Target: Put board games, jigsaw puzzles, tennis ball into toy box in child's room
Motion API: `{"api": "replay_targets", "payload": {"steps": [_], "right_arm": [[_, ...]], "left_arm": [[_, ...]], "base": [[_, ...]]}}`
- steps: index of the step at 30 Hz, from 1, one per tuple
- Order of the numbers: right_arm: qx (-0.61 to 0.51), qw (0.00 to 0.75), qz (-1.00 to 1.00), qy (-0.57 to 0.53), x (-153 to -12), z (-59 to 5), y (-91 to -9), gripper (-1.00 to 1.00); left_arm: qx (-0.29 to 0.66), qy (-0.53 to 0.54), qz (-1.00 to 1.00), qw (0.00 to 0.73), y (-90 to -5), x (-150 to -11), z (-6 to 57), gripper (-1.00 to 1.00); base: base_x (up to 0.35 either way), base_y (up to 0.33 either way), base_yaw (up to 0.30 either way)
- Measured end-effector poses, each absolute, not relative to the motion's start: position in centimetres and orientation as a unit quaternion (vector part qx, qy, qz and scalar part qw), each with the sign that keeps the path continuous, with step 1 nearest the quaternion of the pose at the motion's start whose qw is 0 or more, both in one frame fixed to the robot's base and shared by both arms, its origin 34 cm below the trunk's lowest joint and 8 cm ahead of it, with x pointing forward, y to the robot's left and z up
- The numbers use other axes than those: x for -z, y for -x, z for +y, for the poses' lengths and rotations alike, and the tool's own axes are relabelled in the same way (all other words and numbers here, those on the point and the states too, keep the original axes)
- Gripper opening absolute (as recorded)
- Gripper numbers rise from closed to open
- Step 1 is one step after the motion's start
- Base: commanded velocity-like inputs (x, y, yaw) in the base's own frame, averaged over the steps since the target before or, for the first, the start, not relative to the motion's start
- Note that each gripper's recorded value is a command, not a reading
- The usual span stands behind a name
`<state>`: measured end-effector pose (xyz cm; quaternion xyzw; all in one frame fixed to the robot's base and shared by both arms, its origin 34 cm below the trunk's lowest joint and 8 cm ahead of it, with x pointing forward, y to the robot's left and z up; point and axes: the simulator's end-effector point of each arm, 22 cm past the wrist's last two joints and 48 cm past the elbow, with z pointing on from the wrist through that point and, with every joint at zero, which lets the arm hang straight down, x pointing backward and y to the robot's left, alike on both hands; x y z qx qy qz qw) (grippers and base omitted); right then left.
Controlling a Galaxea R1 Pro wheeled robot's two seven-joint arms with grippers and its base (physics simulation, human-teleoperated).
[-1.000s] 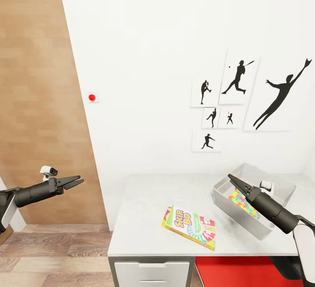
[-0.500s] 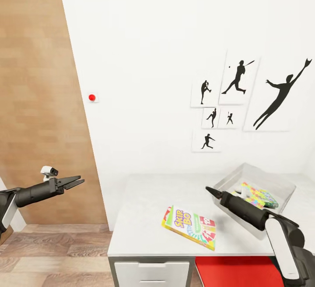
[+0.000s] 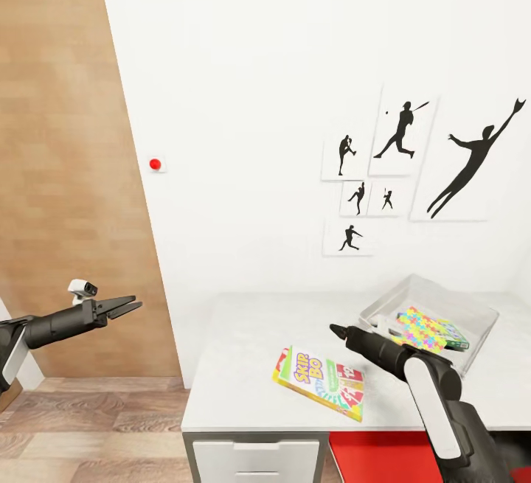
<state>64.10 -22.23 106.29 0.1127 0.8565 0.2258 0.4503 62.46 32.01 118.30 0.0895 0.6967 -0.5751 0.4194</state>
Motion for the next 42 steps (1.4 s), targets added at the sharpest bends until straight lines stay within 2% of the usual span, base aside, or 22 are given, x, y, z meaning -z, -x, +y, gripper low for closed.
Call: {"api": "replay_targets", "payload": {"steps": [10, 18, 42], "right_arm": [[-0.161, 0.426, 0.882, -0.119, -105.4, -21.0, -64.6, 1.0], [-0.166, 0.418, 0.887, -0.108, -105.3, -18.2, -64.8, 1.0], [-0.17, 0.409, 0.89, -0.11, -104.3, -17.4, -65.5, 1.0]], "left_arm": [[0.576, -0.09, 0.697, 0.418, -62.5, -118.2, 31.8, 1.0], [0.576, -0.089, 0.697, 0.417, -62.5, -118.1, 31.6, 1.0], [0.577, -0.081, 0.703, 0.408, -63.0, -116.7, 31.7, 1.0]], "base": [[0.0, 0.0, 0.0], [0.0, 0.0, 0.0], [0.0, 0.0, 0.0]]}}
